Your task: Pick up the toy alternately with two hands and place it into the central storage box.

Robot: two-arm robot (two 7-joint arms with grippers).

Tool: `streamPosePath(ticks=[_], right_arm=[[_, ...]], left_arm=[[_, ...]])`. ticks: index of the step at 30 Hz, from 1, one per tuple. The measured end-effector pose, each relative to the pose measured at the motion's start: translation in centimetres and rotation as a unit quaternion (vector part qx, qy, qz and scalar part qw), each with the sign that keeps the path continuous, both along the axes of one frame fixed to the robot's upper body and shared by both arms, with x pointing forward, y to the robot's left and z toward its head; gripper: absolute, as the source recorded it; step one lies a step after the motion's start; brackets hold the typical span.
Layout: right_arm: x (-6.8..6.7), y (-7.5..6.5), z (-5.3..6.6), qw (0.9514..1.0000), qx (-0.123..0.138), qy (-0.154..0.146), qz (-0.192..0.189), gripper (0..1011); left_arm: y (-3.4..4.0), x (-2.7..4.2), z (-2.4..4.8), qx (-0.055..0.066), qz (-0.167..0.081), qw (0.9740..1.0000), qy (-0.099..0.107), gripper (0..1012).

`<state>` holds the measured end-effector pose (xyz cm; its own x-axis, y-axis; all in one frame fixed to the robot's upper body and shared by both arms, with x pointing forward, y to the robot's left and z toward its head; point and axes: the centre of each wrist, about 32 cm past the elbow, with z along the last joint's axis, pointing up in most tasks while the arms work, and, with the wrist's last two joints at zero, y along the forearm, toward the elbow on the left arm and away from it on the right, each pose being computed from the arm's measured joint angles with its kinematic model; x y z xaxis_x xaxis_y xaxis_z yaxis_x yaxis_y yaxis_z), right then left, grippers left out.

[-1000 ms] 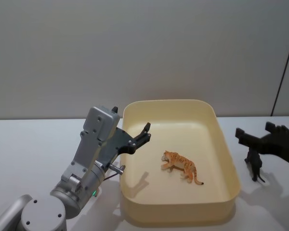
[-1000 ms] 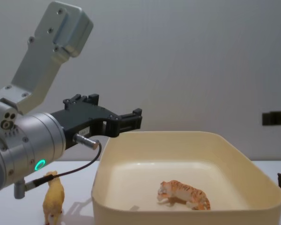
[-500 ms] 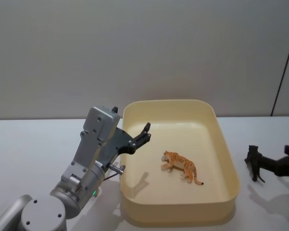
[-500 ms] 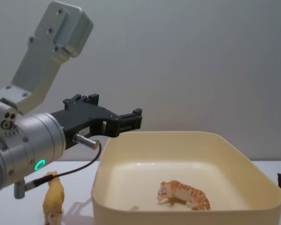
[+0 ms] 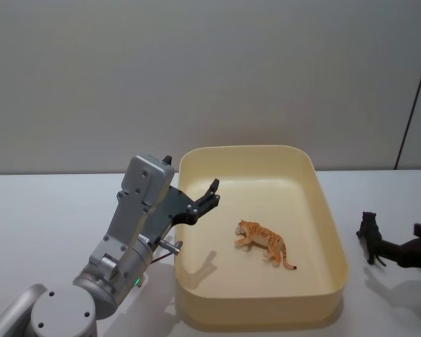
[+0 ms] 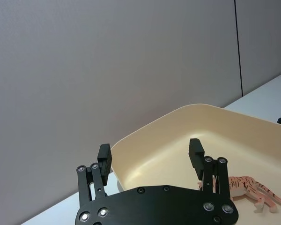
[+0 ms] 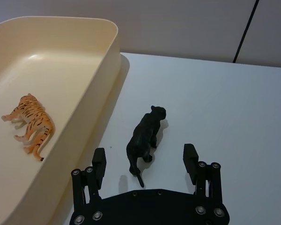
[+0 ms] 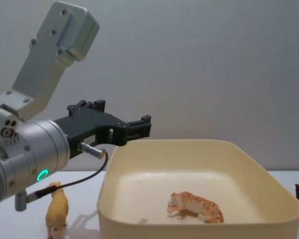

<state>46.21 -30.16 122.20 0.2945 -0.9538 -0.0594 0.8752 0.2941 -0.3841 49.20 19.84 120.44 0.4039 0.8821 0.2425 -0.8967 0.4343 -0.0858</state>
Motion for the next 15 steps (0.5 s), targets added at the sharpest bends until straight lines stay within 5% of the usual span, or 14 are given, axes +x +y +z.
streamPosePath(ticks=[15], right_arm=[[2.7, 1.5, -1.7, 0.9999, -0.005, 0.01, -0.001, 1001]], left_arm=[[0.0, 0.0, 0.0, 0.0, 0.0, 1.0, 0.0, 1002]])
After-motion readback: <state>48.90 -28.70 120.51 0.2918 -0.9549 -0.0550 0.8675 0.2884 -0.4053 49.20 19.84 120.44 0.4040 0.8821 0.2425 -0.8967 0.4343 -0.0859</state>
